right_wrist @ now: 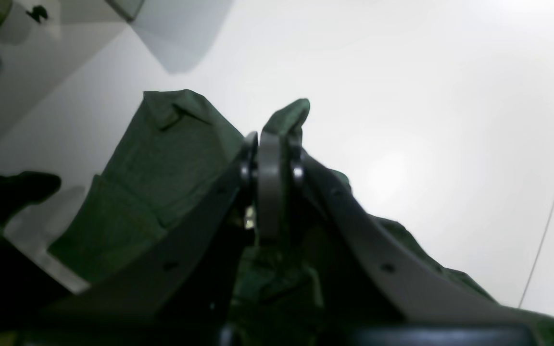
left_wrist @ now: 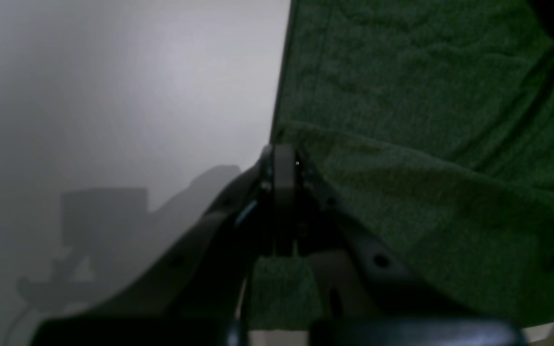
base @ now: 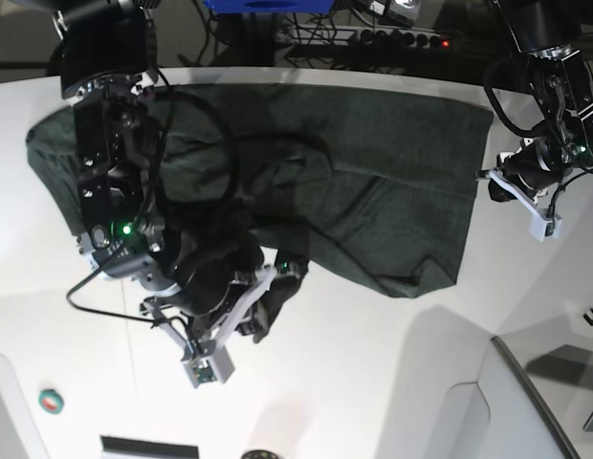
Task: Layout the t-shirt on the table in an organized manner, then fold the t-shirt properly
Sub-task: 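Lift the hem with the right gripper and fold it over the shirt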
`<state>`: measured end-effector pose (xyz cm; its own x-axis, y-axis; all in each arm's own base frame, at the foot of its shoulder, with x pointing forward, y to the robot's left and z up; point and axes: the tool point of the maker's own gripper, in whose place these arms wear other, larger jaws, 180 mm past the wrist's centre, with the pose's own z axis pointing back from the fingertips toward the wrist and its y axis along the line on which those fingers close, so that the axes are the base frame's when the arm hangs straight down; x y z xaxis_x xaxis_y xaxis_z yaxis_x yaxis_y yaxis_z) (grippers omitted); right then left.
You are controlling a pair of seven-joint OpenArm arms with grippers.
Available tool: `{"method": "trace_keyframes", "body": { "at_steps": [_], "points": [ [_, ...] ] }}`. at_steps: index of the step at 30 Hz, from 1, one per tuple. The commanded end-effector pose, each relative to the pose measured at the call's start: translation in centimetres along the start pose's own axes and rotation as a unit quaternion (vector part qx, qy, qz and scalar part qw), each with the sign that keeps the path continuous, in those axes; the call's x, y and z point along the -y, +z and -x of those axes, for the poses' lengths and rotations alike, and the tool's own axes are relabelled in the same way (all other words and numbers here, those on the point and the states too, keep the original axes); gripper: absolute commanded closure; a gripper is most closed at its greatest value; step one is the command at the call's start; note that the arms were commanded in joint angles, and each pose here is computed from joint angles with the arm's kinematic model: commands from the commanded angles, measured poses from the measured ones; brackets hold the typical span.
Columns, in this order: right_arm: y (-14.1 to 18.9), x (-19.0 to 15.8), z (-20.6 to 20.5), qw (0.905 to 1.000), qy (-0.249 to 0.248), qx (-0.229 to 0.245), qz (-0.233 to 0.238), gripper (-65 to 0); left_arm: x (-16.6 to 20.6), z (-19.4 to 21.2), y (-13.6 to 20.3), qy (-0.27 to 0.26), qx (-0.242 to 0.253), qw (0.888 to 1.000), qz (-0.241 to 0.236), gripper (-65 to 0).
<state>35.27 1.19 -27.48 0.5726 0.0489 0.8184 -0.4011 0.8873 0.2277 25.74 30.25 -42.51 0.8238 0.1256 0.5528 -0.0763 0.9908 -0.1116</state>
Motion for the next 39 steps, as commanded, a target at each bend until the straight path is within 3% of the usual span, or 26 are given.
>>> {"method": "trace_keyframes", "body": {
  "at_steps": [1, 15, 26, 30, 33, 35, 39],
  "points": [
    [0.4, -0.6, -2.2, 0.9989, 0.014, 0.043, -0.012, 0.0, -0.4, -1.6, 0.6, -0.008, 0.022, 1.0, -0.004, 0.0],
    [1.3, -0.3, -9.6, 0.9885, 0.053, 0.141, -0.01, 0.0, -1.0, -0.5, 0.7, -0.012, -0.006, 1.0, -0.011, 0.0],
    [2.1, -0.6, -12.0, 0.9796, 0.061, 0.191, -0.013, 0.0, -0.9, -0.7, 0.7, -0.012, -0.004, 1.0, -0.01, 0.0],
    [2.8, -1.6, -10.1, 0.9806, 0.061, 0.185, -0.025, 0.0, -0.9, -0.8, 0.7, -0.012, -0.004, 1.0, -0.01, 0.0],
    [3.7, -4.1, -7.5, 0.9793, 0.066, 0.172, -0.085, 0.0, -0.9, -0.9, 0.7, -0.012, -0.003, 1.0, -0.01, 0.0],
    [3.8, -5.5, -4.4, 0.98, 0.045, 0.144, -0.13, 0.0, -0.9, -0.9, 0.7, -0.012, -0.002, 1.0, -0.01, 0.0],
    [3.9, -6.2, 2.9, 0.9868, 0.01, 0.042, -0.156, 0.0, -0.8, -1.8, 0.6, -0.011, 0.005, 1.0, -0.009, 0.0]
  ]
}}
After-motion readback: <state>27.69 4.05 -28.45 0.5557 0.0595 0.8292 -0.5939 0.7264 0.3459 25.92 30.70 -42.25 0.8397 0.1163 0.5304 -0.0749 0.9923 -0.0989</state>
